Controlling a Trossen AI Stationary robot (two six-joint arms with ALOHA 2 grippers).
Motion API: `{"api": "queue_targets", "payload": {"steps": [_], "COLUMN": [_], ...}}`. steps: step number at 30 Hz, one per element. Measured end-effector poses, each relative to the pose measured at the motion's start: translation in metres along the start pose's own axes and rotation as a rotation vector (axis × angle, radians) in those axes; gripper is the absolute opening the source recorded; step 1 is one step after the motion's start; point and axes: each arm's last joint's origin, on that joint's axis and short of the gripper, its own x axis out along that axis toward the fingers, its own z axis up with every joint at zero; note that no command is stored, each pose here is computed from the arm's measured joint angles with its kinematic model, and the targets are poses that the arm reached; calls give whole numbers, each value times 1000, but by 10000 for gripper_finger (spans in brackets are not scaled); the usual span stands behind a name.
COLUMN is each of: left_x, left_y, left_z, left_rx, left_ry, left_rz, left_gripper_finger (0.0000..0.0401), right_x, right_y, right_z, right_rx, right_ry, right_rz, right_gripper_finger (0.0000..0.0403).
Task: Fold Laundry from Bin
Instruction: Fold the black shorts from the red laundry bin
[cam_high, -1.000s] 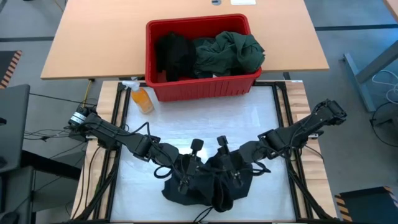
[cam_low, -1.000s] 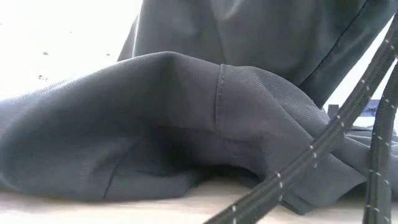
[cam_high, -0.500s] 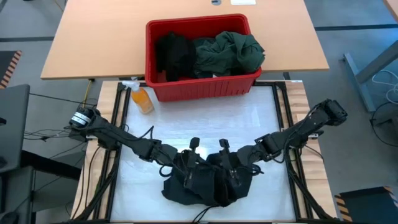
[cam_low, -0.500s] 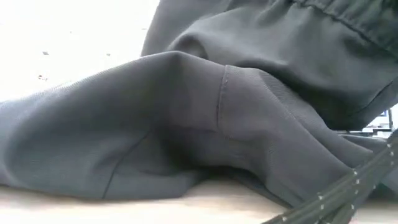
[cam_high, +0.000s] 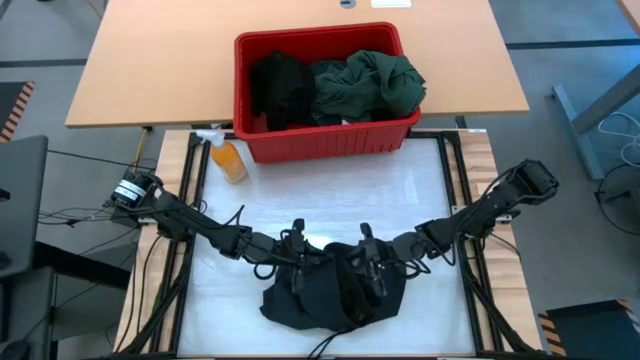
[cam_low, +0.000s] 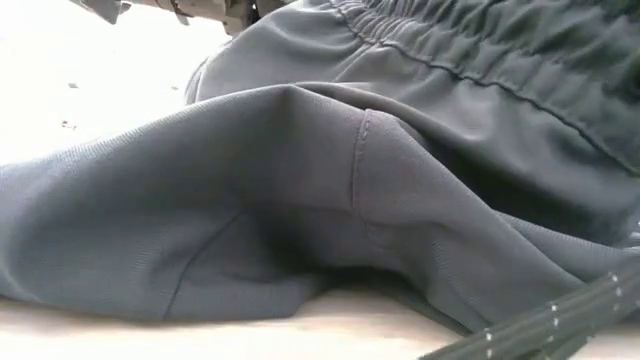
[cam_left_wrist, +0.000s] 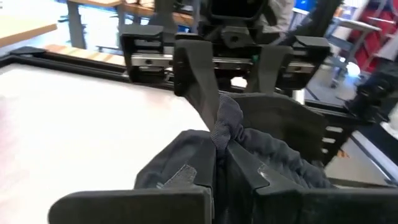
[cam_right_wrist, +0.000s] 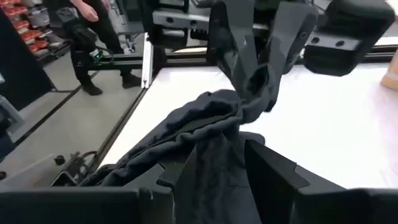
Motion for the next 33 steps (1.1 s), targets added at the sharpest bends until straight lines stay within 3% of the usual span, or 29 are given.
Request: {"api": "queue_targets", "payload": {"steps": [8, 17, 24, 33], "left_x": [2, 5, 8, 11], "left_y": [8, 19, 28, 46], "left_z": [1, -5, -5, 4], "left_rx": [-53, -30, -33, -81], "left_ry": [0, 79, 134, 176], "left_rz": [49, 78, -25, -240], "left_gripper_finger": [38, 132, 198, 208], "right_x": [2, 2, 3, 3], "right_y": [-9, -10, -12, -12], "right_z": [4, 3, 3, 1], "right_rx": [2, -5, -19, -21], "right_ry": [-26, -19, -20, 6], "right_rz": [-26, -29, -31, -35], "right_gripper_finger": [164, 164, 164, 164]}}
